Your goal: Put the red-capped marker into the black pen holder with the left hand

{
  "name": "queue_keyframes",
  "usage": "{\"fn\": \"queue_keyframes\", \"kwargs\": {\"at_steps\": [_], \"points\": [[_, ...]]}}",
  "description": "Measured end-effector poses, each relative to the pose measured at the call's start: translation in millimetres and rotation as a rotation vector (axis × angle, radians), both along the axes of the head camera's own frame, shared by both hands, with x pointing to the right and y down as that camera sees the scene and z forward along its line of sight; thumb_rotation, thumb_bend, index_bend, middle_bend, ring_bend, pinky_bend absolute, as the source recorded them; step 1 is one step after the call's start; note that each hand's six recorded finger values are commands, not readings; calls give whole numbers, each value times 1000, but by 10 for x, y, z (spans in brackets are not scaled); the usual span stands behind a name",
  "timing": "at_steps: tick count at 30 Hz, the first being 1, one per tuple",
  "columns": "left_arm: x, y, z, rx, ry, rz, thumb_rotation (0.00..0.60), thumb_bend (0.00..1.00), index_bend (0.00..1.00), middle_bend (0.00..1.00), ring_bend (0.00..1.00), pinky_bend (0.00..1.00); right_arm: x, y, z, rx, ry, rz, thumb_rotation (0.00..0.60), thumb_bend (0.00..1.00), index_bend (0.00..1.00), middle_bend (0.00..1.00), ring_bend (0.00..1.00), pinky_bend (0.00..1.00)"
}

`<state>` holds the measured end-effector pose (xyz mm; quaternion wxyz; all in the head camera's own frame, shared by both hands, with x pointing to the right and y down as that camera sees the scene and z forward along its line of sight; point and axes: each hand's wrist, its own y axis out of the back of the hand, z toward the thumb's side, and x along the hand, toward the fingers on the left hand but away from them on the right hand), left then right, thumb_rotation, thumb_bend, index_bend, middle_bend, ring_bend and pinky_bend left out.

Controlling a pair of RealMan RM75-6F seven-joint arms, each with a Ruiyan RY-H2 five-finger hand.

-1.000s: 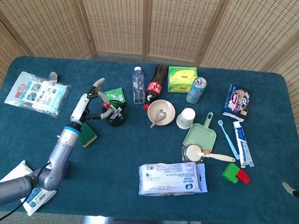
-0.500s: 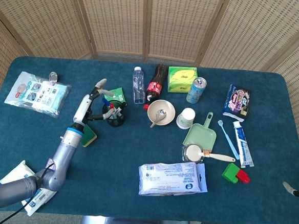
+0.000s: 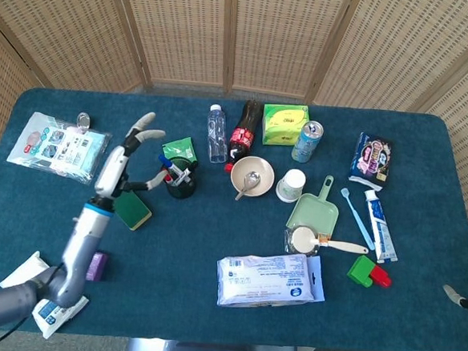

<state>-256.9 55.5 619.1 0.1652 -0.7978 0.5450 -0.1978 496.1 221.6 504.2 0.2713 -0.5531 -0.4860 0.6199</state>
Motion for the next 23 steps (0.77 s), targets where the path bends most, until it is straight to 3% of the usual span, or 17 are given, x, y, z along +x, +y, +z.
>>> {"fn": "queue_keyframes", "kwargs": {"at_steps": [6, 12, 18, 23], "points": [[-501, 118, -324, 43, -240, 63, 600, 359, 215, 0, 0, 0, -8, 7, -31, 5, -8, 1, 600, 0, 0, 0, 0, 0], [-1039, 366, -546, 52, -523, 43, 600, 360, 220, 0, 0, 0, -13, 9, -50, 8, -11, 0, 600, 0, 0, 0, 0, 0], [-1562, 702, -656, -27, -770, -28, 600, 361, 218, 0, 0, 0, -54, 15, -37, 2, -8, -13, 600, 0, 0, 0, 0, 0], [-1910, 1054, -704, -115, -856, -78, 600, 362, 219, 0, 0, 0, -54, 15, -36, 2, 5, -16, 600, 0, 0, 0, 0, 0]]}}
